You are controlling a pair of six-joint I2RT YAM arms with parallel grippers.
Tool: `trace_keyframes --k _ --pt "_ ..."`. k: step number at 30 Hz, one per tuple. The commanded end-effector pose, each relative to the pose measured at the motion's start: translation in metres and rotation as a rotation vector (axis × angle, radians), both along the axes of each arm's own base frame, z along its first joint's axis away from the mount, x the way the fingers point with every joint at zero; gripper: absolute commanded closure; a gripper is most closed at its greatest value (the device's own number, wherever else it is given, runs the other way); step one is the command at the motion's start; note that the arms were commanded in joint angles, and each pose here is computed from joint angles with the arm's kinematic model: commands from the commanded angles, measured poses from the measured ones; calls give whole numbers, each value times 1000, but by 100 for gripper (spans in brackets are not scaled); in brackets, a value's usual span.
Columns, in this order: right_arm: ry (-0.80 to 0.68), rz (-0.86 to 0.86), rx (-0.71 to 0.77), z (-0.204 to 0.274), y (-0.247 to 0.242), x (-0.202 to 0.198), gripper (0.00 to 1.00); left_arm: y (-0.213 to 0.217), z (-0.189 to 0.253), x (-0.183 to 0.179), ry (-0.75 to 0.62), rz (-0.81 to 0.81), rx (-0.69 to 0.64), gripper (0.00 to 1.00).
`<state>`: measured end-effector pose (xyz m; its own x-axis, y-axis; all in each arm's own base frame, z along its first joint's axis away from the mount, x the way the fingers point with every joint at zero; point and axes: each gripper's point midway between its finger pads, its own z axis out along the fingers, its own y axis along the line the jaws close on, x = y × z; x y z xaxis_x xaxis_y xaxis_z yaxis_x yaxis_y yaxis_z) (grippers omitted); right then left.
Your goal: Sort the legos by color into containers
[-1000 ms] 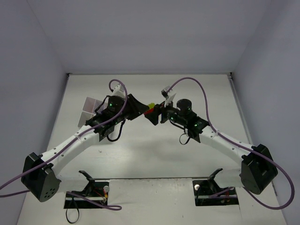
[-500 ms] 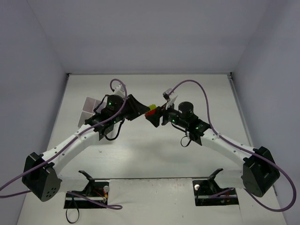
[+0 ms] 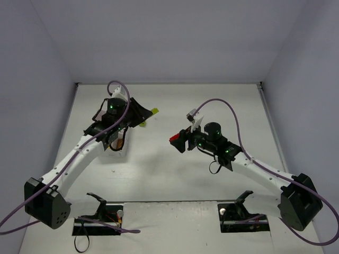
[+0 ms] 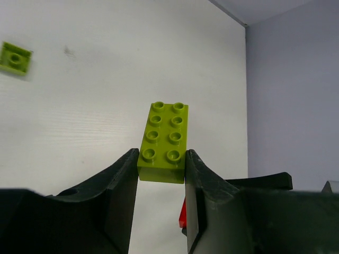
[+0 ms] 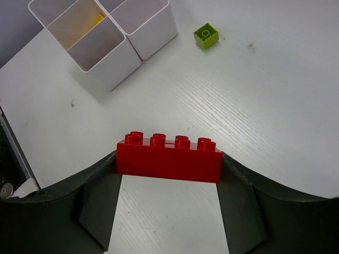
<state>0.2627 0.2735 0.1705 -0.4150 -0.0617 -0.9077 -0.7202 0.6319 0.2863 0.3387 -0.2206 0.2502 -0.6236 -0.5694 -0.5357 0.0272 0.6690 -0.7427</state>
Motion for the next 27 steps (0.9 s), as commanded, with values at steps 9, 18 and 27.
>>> trace_keyframes --k 9,18,27 --pt "-94 -12 23 30 5 13 98 111 67 -27 -77 159 428 100" --pt "-84 1 16 27 9 16 98 168 26 -58 169 354 460 100" --pt "-68 -3 32 22 6 9 98 210 -5 -55 346 569 305 100"
